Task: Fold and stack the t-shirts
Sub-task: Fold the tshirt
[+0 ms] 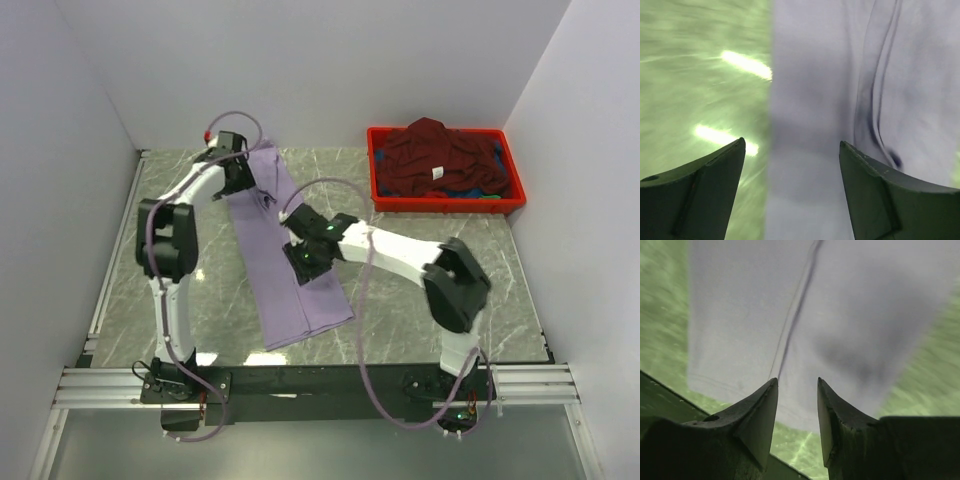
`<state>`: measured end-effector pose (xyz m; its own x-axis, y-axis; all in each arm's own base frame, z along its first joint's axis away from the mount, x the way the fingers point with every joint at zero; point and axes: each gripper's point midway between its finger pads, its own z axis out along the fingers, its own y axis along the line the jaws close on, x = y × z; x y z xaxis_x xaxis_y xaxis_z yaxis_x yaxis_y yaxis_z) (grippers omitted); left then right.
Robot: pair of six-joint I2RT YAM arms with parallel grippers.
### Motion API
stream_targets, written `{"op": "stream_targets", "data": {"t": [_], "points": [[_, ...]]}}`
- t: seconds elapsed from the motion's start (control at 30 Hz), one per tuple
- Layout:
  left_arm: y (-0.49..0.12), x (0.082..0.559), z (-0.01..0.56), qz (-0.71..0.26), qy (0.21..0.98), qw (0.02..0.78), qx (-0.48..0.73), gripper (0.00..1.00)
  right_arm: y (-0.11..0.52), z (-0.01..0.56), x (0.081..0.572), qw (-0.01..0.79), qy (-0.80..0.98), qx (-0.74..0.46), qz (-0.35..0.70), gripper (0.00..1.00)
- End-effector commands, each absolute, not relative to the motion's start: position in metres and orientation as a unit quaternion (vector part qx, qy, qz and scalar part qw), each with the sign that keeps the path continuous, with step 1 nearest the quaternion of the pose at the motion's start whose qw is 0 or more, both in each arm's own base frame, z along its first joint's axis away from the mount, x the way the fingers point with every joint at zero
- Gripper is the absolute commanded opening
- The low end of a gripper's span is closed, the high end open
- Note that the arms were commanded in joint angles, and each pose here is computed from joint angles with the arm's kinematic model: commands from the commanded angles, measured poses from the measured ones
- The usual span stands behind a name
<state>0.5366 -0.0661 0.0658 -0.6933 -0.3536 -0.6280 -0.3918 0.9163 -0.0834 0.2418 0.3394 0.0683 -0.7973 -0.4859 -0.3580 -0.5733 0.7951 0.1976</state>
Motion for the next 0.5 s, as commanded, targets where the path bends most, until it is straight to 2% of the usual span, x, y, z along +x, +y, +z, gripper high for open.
{"op": "stream_targets", "data": {"t": [0.0,0.03,0.1,0.13,0.17,0.2,0.23,0.27,0.33,0.37,0.4,0.43,0.47], "points": [[-0.049,0.523,0.188,0.007,0.866,0.439,-0.237,0.82,0.315,0.154,0.268,0.281,0.922,-0.218,0.156,0.45],[-0.048,0.510,0.228,-0.014,0.848,0.470,-0.245,0.83,0.307,0.154,0.268,0.291,0.922,-0.201,0.155,0.45],[-0.048,0.488,0.243,-0.029,0.839,0.483,-0.250,0.84,0.294,0.182,0.270,0.333,0.909,-0.174,0.181,0.45],[-0.047,0.469,0.279,-0.047,0.819,0.514,-0.251,0.87,0.289,0.187,0.268,0.341,0.906,-0.164,0.190,0.47],[-0.047,0.457,0.289,-0.055,0.814,0.522,-0.248,0.87,0.276,0.188,0.261,0.350,0.902,-0.156,0.198,0.48],[-0.050,0.443,0.283,-0.066,0.820,0.514,-0.244,0.87,0.270,0.192,0.265,0.365,0.896,-0.142,0.207,0.51],[-0.050,0.422,0.308,-0.086,0.806,0.533,-0.243,0.86,0.261,0.181,0.260,0.359,0.900,-0.135,0.208,0.56],[-0.051,0.406,0.296,-0.090,0.817,0.516,-0.241,0.86,0.258,0.189,0.254,0.361,0.894,-0.133,0.230,0.56],[-0.060,0.373,0.312,-0.135,0.810,0.523,-0.230,0.87,0.247,0.186,0.252,0.357,0.894,-0.128,0.237,0.56],[-0.061,0.360,0.296,-0.138,0.818,0.509,-0.228,0.89,0.241,0.180,0.248,0.352,0.897,-0.128,0.233,0.56],[-0.061,0.348,0.289,-0.147,0.819,0.497,-0.246,0.97,0.237,0.176,0.246,0.350,0.900,-0.130,0.227,0.56],[-0.058,0.332,0.296,-0.161,0.805,0.508,-0.261,0.99,0.233,0.167,0.242,0.341,0.904,-0.130,0.221,0.56],[-0.056,0.320,0.268,-0.157,0.814,0.486,-0.275,0.99,0.231,0.166,0.239,0.339,0.905,-0.129,0.222,0.56]]}}
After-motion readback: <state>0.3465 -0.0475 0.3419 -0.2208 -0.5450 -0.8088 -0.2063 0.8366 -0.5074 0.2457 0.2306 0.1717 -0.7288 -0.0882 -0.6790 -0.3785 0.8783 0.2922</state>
